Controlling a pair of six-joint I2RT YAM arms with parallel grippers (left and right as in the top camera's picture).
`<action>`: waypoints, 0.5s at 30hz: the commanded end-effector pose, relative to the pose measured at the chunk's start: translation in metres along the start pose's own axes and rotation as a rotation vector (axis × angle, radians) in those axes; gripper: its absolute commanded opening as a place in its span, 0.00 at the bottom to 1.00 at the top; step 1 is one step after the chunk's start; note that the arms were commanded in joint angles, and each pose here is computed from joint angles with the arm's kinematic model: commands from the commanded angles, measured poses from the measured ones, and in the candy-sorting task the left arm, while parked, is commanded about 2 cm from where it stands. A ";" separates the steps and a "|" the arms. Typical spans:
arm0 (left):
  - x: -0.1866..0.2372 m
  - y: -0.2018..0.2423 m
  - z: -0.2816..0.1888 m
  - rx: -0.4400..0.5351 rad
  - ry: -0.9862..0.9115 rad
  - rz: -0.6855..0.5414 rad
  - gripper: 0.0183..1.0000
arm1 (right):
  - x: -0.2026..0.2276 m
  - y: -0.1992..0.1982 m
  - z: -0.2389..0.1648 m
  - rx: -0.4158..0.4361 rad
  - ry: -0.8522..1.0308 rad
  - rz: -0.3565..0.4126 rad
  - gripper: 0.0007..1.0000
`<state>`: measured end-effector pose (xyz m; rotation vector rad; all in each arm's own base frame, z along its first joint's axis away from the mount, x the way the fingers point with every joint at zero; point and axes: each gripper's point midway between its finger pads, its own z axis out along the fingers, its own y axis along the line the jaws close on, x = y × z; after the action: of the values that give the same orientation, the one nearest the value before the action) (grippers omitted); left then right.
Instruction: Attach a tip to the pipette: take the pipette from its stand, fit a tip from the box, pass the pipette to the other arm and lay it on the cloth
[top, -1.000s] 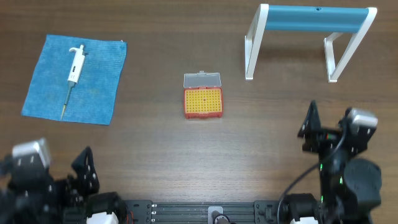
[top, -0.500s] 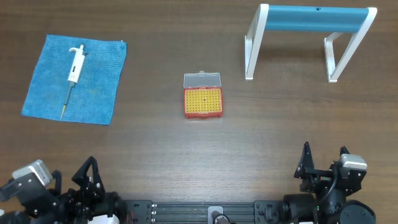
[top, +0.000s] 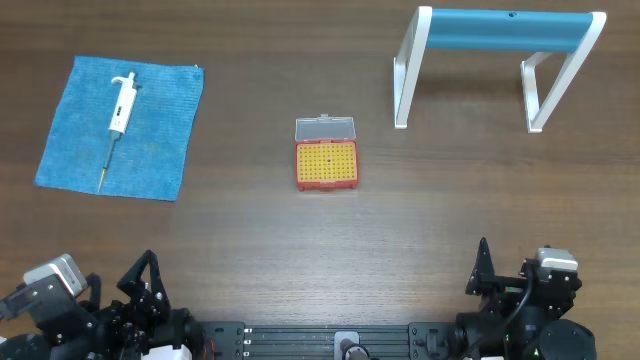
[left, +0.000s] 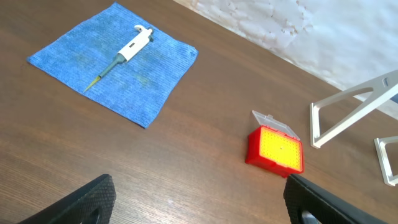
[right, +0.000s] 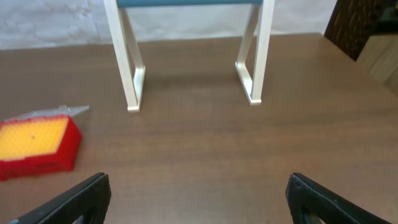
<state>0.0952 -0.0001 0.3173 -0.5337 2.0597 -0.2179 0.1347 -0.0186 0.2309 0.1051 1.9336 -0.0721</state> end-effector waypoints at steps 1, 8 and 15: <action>0.012 0.004 0.012 -0.005 0.049 -0.022 0.88 | 0.012 0.002 0.003 -0.013 0.050 -0.013 0.92; 0.006 0.007 0.066 0.038 -0.046 0.027 0.95 | 0.012 0.002 0.003 -0.013 0.051 -0.014 0.92; -0.041 -0.024 0.113 0.237 -0.522 0.245 0.95 | 0.012 0.002 0.003 -0.013 0.051 -0.014 0.92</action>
<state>0.2032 0.0009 0.3238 -0.2351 1.5927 -0.2391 0.1321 -0.0184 0.2195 0.1018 1.9800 -0.0758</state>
